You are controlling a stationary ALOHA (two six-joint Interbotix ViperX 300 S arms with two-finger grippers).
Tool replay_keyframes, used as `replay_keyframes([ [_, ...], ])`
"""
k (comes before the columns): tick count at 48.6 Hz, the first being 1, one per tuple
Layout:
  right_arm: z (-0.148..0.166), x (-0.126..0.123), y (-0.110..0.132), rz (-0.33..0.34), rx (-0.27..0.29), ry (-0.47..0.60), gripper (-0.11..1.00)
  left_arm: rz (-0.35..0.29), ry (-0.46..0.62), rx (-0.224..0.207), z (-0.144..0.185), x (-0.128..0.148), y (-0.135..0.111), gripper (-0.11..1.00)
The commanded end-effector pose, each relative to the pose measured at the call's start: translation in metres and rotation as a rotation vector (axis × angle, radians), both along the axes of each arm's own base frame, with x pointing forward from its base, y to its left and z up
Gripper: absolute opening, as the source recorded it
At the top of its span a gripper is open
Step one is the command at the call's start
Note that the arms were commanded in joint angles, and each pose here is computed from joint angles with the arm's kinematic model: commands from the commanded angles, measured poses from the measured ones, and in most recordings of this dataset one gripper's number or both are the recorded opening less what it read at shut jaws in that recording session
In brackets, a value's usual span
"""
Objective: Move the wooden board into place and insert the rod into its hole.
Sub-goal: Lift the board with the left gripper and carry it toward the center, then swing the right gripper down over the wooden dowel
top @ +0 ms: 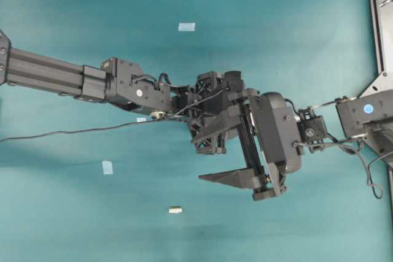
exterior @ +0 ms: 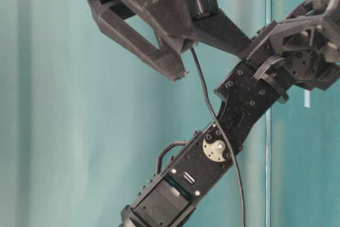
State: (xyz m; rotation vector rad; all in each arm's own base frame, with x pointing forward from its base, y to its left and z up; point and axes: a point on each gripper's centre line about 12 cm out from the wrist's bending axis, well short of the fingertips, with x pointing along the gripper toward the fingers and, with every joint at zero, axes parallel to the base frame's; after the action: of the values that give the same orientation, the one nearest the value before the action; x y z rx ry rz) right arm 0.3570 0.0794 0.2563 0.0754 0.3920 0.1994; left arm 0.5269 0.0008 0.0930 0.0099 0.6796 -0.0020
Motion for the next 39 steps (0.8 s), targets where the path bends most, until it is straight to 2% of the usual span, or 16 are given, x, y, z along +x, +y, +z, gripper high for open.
replay_keyframes([
  [1, 0.012, 0.002, 0.001, 0.001, 0.009, -0.037, 0.80, 0.005, -0.074, -0.009, 0.039, 0.001, -0.001, 0.50],
  [21, 0.014, 0.003, 0.001, 0.002, 0.013, -0.052, 0.80, 0.017, -0.038, -0.011, 0.058, -0.046, 0.004, 0.50],
  [39, 0.013, 0.002, 0.001, 0.002, 0.012, -0.049, 0.80, 0.018, -0.017, -0.010, 0.057, -0.097, 0.003, 0.50],
])
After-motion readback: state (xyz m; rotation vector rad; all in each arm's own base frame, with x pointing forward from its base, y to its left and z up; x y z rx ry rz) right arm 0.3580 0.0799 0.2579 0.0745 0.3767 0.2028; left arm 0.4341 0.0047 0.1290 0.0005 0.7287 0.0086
